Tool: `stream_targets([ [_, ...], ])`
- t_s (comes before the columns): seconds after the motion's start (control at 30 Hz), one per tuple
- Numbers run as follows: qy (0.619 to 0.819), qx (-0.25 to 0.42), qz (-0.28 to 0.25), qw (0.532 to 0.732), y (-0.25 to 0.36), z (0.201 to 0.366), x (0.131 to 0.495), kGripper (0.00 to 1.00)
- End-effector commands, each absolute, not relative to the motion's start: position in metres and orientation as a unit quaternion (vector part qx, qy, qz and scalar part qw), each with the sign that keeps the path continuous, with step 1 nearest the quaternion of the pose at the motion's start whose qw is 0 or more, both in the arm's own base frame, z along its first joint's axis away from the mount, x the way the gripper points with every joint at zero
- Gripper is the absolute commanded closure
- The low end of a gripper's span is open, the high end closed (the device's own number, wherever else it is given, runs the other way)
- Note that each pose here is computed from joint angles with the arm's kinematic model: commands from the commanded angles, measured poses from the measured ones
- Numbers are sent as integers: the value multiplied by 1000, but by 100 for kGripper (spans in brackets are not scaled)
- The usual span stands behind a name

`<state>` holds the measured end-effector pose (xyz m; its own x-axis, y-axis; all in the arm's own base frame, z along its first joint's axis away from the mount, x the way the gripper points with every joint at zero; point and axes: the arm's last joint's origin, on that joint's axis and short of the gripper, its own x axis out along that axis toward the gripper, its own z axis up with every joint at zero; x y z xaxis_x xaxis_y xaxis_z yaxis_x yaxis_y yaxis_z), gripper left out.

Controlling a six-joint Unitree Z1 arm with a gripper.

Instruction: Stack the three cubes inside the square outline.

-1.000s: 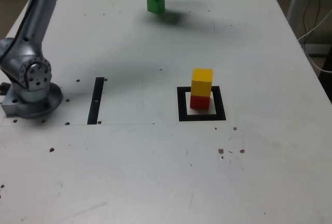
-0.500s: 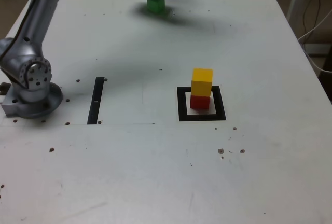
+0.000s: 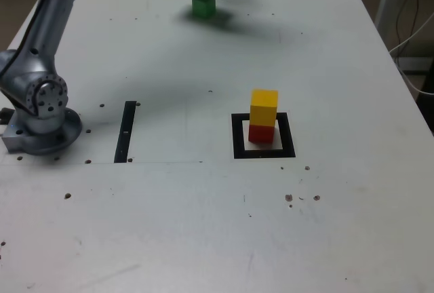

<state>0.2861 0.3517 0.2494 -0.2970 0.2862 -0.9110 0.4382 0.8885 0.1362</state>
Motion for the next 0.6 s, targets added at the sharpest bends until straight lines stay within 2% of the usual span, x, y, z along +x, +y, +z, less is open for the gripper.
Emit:
stream_targets([
  [0.0,800,215,-72,555,357,244,282,6],
  [0.2,796,197,-87,566,357,233,277,7],
  [0.57,787,195,-116,574,352,227,276,11],
])
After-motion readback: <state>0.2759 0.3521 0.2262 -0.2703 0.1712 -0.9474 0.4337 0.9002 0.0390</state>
